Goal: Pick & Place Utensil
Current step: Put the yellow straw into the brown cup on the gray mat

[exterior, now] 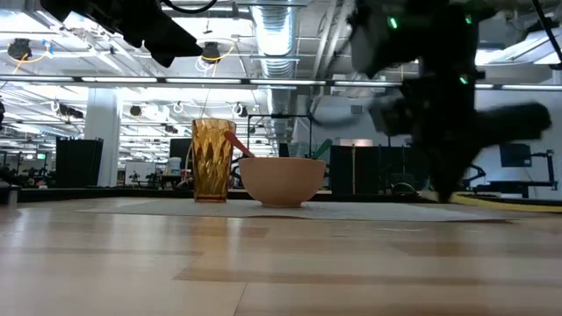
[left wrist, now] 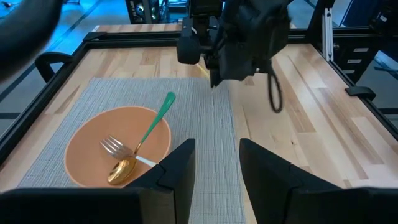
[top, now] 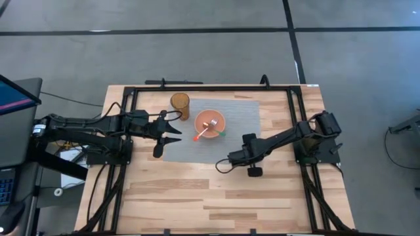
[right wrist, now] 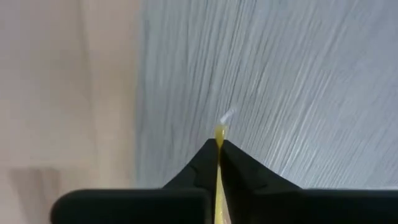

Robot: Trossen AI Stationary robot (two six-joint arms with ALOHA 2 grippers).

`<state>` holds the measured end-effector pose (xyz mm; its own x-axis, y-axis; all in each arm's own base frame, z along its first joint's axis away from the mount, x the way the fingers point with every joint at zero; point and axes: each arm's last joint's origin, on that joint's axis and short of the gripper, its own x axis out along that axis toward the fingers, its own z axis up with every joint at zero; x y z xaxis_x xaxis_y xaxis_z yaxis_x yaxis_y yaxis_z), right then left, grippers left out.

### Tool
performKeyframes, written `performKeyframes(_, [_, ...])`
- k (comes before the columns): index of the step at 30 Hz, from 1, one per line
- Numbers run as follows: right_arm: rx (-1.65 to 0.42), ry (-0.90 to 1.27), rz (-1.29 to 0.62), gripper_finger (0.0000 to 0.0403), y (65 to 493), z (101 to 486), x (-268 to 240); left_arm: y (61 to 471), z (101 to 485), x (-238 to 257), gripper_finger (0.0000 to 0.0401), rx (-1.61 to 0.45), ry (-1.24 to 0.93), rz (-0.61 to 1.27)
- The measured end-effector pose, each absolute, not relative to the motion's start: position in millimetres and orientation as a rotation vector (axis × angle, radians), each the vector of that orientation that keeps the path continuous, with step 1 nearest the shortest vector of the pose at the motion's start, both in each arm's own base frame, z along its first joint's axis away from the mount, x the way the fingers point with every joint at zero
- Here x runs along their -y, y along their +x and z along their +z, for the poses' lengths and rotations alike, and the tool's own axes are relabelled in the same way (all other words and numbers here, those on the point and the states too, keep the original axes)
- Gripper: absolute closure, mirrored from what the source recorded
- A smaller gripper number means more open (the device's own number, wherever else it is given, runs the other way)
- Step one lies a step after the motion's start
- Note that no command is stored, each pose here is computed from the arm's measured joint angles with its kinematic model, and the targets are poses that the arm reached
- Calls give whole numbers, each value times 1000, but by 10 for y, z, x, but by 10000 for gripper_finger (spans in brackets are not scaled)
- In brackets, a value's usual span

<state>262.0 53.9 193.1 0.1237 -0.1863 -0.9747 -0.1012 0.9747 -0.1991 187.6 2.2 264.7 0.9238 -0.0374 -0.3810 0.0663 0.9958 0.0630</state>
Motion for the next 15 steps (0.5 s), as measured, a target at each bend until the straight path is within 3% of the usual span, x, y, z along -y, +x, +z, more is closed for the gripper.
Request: performKeyframes(15, [-1047, -181, -38, 400, 3103, 2993, -647, 1877, 2649, -22, 274, -387, 80, -54])
